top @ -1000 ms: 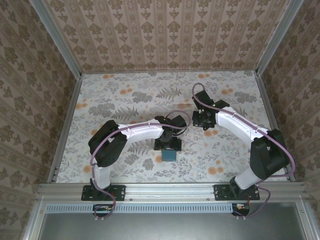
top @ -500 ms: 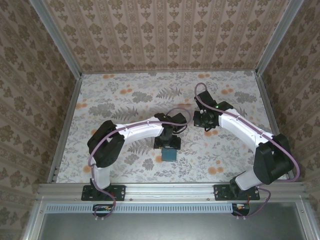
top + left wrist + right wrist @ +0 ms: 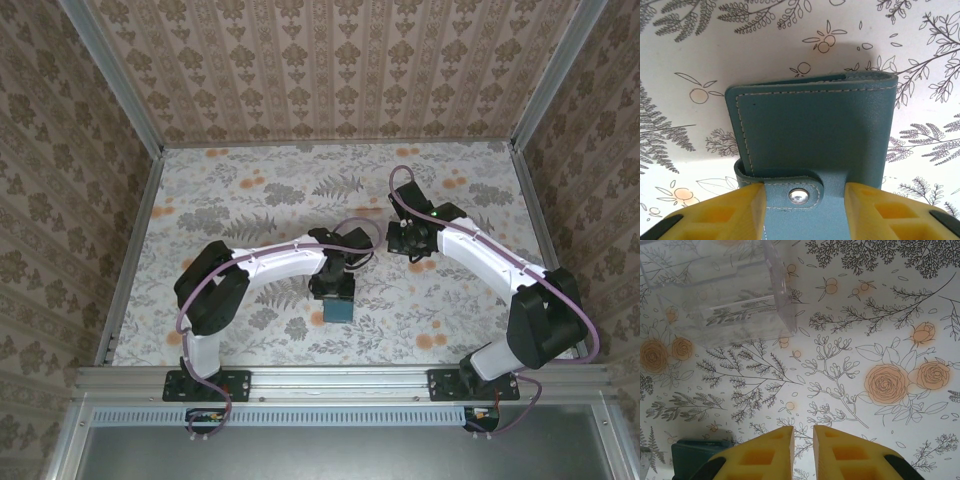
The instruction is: Take the credit cards out of the card holder
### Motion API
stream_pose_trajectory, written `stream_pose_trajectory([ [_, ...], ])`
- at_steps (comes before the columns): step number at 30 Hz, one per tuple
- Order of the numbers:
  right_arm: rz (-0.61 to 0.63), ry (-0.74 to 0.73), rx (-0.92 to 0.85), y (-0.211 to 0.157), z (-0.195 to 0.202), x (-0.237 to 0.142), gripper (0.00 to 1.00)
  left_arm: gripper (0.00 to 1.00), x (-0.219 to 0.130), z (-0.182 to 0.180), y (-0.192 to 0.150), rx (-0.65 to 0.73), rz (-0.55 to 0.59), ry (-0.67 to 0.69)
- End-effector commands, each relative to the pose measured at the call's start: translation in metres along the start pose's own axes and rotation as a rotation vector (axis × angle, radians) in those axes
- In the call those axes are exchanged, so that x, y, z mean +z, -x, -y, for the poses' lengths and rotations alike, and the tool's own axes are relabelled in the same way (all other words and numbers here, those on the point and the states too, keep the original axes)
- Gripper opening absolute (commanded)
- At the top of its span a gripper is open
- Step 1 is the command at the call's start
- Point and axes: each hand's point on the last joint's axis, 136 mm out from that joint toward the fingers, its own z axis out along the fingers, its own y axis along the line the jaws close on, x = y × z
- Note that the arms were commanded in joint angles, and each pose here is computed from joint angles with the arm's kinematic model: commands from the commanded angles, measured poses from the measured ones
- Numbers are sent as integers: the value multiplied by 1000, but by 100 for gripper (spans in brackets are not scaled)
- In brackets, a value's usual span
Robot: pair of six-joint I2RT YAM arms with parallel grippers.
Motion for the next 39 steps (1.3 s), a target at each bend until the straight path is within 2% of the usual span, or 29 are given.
stream_pose_trajectory([
  [1, -14, -3, 18, -4, 1, 0, 18, 43, 1, 2, -6, 11, -17, -22],
  [10, -36, -4, 10, -13, 0, 5, 17, 33, 13, -6, -8, -6, -26, -34],
  [14, -63, 8, 7, -24, -3, 7, 16, 25, 13, -8, -6, -13, -19, -51],
  [18, -120, 76, 10, -43, -13, 11, 17, 19, 9, -9, -4, -15, -4, -81],
  [27, -293, 344, 7, -92, -55, 30, 30, 10, -3, 1, 5, -45, 56, -252],
  [39, -428, 455, 1, -134, -86, 48, 43, 6, -15, 7, 9, -84, 88, -449],
])
